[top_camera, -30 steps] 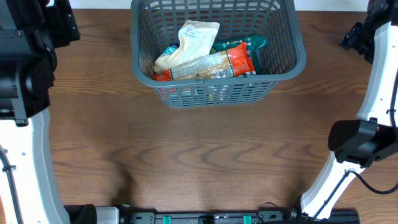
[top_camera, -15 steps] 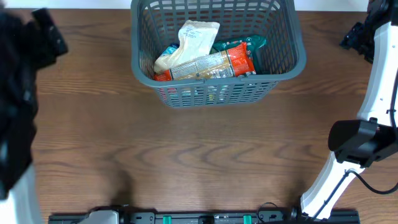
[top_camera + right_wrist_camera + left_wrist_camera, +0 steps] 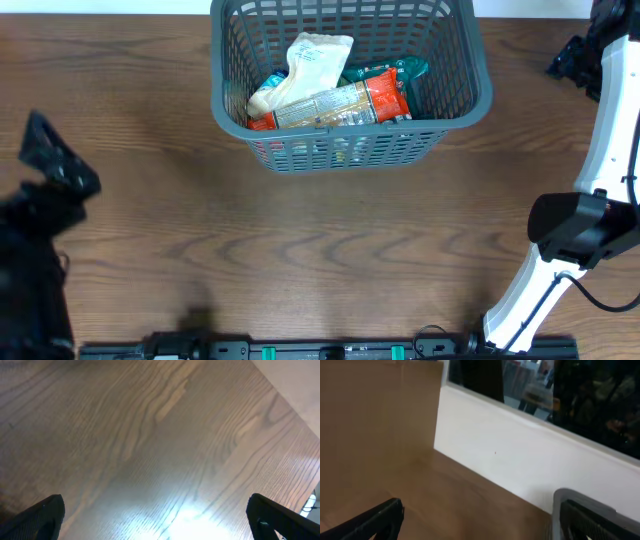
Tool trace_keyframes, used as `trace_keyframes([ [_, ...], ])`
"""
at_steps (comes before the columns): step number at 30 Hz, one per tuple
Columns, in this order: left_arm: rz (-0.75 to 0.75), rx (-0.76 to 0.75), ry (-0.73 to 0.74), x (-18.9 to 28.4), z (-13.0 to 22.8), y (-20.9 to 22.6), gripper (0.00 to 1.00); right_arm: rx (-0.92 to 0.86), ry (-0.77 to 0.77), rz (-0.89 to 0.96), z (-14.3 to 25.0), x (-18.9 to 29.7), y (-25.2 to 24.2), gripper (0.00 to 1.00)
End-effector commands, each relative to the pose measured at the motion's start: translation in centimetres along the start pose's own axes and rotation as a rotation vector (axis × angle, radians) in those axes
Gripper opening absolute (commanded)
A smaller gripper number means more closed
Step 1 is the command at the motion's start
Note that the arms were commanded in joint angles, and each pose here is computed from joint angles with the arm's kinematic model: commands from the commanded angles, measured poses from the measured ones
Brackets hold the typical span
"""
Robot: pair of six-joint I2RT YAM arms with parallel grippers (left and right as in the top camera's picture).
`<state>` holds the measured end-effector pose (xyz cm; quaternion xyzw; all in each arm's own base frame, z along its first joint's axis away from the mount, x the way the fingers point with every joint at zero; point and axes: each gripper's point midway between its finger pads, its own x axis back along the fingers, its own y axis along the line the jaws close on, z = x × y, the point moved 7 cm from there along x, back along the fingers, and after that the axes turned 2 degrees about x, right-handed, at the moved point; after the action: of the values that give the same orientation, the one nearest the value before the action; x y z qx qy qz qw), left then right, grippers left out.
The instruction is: Pack container
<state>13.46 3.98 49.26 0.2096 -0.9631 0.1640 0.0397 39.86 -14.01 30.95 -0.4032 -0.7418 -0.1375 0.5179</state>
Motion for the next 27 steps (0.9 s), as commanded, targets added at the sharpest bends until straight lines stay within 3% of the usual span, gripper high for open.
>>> trace_keyframes([
  [1, -0.005, 0.073, 0.002, 0.2, 2.6, 1.2, 0.99, -0.012, -0.014, 0.007, 0.0, 0.4, -0.2, 0.99],
  [12, -0.036, 0.32, 0.065, -2.6, 11.5, 3.3, 0.98, -0.012, -0.014, 0.007, 0.0, 0.4, -0.2, 0.99],
  [27, 0.039, 0.36, 0.125, -4.4, 19.2, 4.4, 0.98, -0.012, -0.014, 0.007, 0.0, 0.4, -0.2, 0.99],
])
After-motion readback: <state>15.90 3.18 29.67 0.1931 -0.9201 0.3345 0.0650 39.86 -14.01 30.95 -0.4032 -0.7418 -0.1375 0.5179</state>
